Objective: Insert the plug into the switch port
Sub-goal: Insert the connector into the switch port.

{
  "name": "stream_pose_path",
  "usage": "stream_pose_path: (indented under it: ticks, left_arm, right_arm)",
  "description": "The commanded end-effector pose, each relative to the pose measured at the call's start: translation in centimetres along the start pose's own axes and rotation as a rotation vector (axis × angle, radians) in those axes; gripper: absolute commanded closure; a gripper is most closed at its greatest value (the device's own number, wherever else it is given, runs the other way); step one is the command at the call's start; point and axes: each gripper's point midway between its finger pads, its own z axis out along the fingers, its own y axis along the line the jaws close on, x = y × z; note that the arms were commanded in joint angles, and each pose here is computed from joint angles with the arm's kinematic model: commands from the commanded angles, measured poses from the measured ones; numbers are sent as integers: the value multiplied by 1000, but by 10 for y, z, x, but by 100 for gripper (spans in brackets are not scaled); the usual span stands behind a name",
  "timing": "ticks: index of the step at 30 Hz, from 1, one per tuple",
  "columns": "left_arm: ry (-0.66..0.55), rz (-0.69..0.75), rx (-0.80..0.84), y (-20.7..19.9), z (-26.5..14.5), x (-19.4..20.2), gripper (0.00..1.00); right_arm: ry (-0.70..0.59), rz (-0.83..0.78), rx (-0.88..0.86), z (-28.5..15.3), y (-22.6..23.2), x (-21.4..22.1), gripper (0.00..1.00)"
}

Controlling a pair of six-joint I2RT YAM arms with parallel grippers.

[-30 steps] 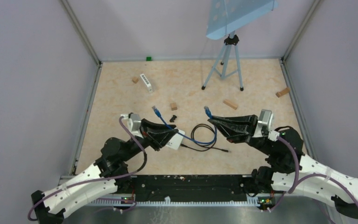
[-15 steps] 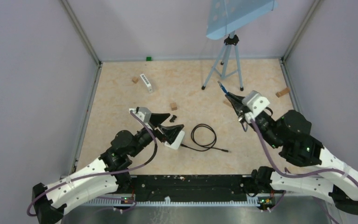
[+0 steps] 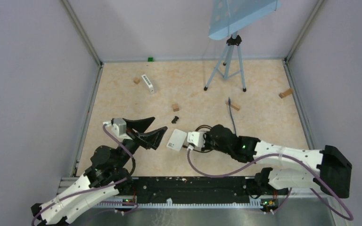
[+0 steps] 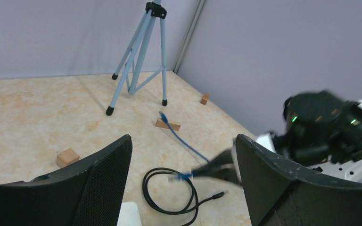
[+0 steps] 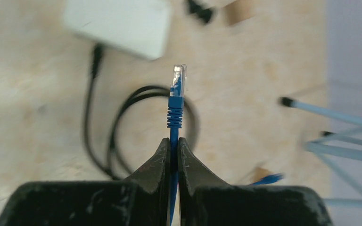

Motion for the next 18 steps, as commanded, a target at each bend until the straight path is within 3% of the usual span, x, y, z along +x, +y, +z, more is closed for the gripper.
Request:
stream_pose_path:
  ticks: [1,3,10,18]
  left_arm:
    - [9,10,-24,8,-12,4,16]
    - [16,20,-22,8,-15,4,18]
    - [123,66,42,-1,-10,27,27]
    - [259,100,121,-11,0,63,30]
  right_arm:
    - [-313,253,-217,8,68,-35,100]
    - [-395,364,-260,4,81,-44,100]
    - [-492,723,-405,-12,100,-49,100]
    - [-507,935,-519,-20,101,-32,100]
